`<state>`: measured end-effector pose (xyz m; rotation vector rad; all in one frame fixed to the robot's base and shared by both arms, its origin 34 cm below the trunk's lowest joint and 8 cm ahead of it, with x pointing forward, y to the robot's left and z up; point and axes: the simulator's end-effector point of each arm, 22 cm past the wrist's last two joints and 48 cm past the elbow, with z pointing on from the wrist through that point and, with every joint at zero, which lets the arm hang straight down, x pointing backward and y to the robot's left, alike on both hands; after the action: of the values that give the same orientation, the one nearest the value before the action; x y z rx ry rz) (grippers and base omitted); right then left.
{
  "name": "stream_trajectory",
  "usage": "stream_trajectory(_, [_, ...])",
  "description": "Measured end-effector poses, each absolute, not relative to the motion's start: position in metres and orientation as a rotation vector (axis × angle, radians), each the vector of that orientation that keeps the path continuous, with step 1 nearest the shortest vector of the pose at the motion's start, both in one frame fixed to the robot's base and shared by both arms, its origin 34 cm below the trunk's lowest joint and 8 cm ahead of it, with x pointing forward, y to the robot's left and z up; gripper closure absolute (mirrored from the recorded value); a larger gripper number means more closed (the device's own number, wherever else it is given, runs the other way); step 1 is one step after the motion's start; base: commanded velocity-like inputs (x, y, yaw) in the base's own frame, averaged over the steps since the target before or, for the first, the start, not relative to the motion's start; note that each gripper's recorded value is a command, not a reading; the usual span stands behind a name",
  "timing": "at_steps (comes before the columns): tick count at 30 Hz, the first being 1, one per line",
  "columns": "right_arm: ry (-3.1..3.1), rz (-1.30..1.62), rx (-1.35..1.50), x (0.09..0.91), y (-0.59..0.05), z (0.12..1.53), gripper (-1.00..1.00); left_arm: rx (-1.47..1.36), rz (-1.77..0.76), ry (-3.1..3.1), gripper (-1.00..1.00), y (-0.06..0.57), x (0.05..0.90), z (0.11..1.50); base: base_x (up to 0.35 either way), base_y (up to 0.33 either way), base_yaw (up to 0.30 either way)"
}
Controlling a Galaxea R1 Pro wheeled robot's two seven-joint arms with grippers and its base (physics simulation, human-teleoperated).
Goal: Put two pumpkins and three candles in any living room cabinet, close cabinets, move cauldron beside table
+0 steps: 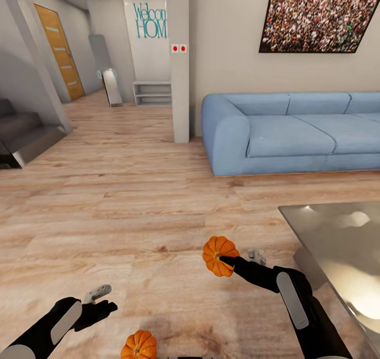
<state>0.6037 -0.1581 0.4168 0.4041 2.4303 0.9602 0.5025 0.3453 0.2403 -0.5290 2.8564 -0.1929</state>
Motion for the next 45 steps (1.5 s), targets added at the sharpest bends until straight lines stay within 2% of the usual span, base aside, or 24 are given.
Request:
stream_trajectory(32, [2.529, 0.954, 0.467, 0.585, -0.161, 0.345, 1.0, -0.562, -0.123, 2.918, -1.0, 0.365, 0.471, 0.182, 0.0, 0.0, 0.0])
stream_trajectory(45, [2.578, 0.954, 0.497, 0.576, -0.162, 0.317, 1.0, -0.564, -0.328, 2.893, -1.0, 0.364, 0.464, 0.169, 0.0, 0.0, 0.0])
